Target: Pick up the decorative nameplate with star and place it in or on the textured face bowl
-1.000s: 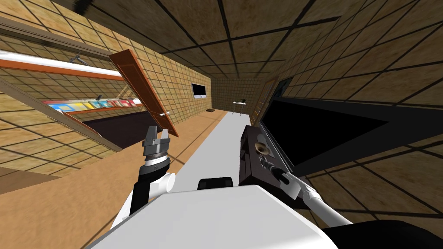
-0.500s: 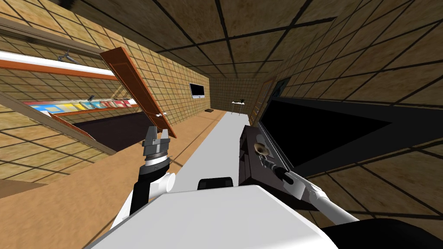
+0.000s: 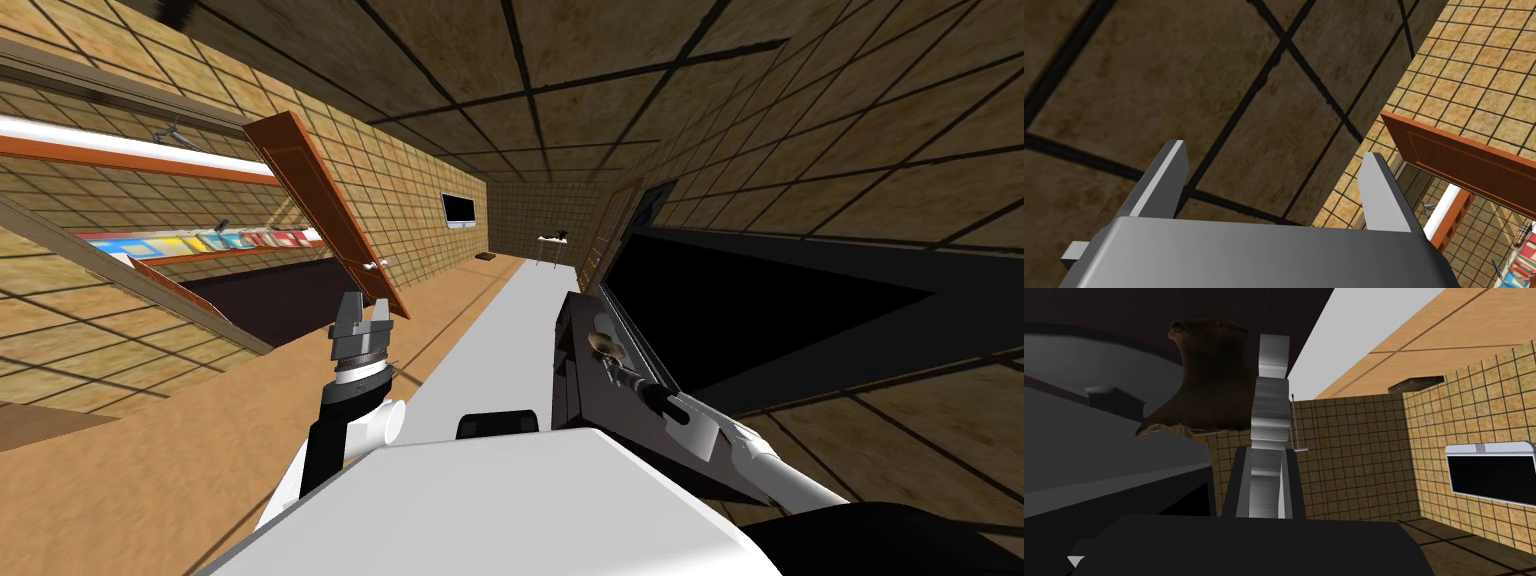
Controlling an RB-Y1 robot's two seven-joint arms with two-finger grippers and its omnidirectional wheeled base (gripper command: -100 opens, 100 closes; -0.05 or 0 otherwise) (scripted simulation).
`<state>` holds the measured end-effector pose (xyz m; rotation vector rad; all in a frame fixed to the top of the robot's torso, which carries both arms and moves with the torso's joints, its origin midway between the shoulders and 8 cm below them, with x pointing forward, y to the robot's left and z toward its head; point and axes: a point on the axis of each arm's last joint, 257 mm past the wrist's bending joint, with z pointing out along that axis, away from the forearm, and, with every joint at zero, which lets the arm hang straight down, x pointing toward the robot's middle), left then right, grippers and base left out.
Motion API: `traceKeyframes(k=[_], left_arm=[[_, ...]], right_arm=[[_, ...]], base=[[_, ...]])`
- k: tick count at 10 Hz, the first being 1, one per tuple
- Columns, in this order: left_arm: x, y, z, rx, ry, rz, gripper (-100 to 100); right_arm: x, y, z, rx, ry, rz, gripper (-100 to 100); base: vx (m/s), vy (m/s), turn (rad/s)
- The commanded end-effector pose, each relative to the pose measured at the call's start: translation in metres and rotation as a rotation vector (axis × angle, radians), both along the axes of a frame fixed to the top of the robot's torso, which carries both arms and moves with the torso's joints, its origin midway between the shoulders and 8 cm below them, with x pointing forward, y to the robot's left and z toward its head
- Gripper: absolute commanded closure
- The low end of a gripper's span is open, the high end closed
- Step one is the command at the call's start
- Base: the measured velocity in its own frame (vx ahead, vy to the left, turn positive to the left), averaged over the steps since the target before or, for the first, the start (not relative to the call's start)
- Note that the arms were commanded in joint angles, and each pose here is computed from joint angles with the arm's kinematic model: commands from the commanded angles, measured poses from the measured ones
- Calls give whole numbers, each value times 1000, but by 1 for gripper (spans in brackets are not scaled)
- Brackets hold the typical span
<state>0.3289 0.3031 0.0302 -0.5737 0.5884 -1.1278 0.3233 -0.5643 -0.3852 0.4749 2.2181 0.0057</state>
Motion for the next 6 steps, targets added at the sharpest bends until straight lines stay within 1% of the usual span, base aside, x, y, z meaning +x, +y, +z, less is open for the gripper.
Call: traceKeyframes(k=[1,6], left_arm=[[0,0,0,0,0,0,0],[0,0,0,0,0,0,0]], right_arm=[[-1,-11,8,-4,8,-20,100],[-4,-45,37,-29,33,-89,100]], base=[[17,-31,80],[9,-29,101]])
